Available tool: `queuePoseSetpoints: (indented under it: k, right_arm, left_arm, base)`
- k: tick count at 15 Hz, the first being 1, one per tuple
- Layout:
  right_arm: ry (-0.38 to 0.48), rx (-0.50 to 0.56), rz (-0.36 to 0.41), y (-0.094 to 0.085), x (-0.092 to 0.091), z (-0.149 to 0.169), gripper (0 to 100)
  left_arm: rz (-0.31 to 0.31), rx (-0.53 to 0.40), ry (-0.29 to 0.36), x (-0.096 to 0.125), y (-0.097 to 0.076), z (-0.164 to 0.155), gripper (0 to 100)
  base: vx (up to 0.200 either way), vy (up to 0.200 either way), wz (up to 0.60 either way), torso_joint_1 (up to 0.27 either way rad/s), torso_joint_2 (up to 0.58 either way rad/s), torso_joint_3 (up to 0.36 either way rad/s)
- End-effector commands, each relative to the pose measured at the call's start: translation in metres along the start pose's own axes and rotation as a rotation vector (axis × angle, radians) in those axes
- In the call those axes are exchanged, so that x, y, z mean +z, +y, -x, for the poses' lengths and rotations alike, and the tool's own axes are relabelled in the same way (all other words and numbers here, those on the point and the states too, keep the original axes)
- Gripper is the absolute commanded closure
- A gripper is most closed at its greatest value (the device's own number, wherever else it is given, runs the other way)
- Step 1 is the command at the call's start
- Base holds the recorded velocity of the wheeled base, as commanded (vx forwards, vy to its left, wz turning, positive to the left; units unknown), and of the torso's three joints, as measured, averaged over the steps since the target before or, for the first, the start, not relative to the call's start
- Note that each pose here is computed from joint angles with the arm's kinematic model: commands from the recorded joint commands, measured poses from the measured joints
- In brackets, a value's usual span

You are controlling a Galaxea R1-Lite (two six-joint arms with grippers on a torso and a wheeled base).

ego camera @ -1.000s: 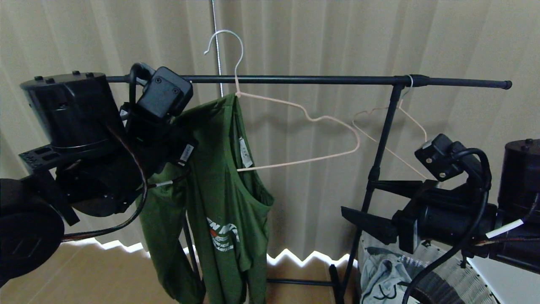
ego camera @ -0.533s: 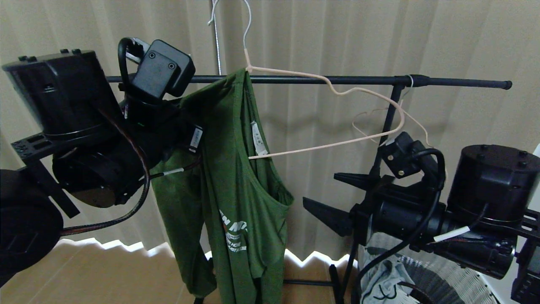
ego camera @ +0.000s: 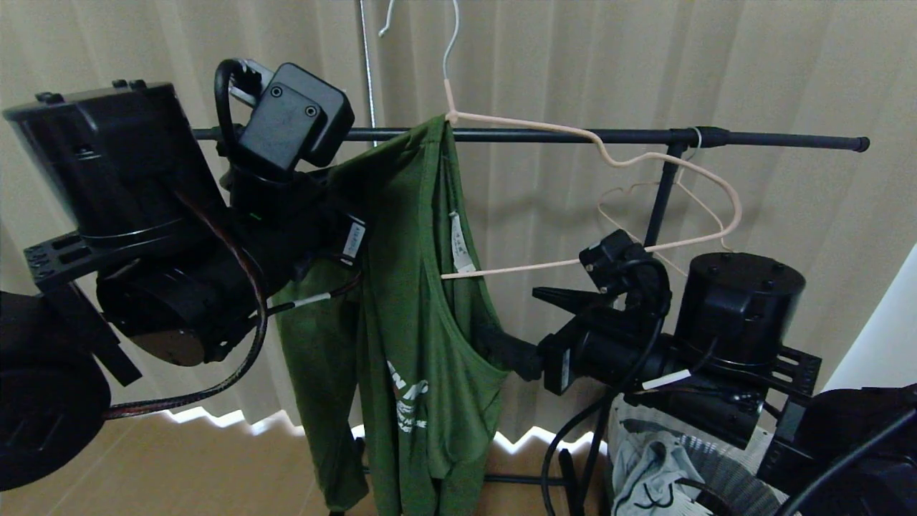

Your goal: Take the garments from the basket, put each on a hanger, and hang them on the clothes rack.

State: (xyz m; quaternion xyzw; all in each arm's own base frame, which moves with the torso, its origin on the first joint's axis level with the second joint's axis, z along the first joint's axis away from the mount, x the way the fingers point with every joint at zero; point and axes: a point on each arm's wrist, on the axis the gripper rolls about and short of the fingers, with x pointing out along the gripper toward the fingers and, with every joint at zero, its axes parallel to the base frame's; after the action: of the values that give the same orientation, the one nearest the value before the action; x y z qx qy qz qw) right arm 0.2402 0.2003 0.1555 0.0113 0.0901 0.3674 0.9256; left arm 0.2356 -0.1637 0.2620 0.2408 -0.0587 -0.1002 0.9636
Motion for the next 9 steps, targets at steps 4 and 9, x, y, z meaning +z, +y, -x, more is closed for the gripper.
queuePoseSetpoints:
  k: [4, 9]
  right_arm:
    - [0.07, -0.032, -0.006, -0.006, -0.02, -0.012, 0]
    - [0.108, -0.108, -0.01, -0.018, -0.028, 0.011, 0]
  left_arm:
    - [0.01, -0.001, -0.008, 0.002, 0.0, 0.001, 100]
    - [-0.019, 0.073, 0.055, -0.016, 0.018, -0.008, 100]
  base:
    - [0.0, 0.0, 0.0, 0.0, 0.0, 0.0]
    - [0.0, 0.0, 0.0, 0.0, 0.0, 0.0]
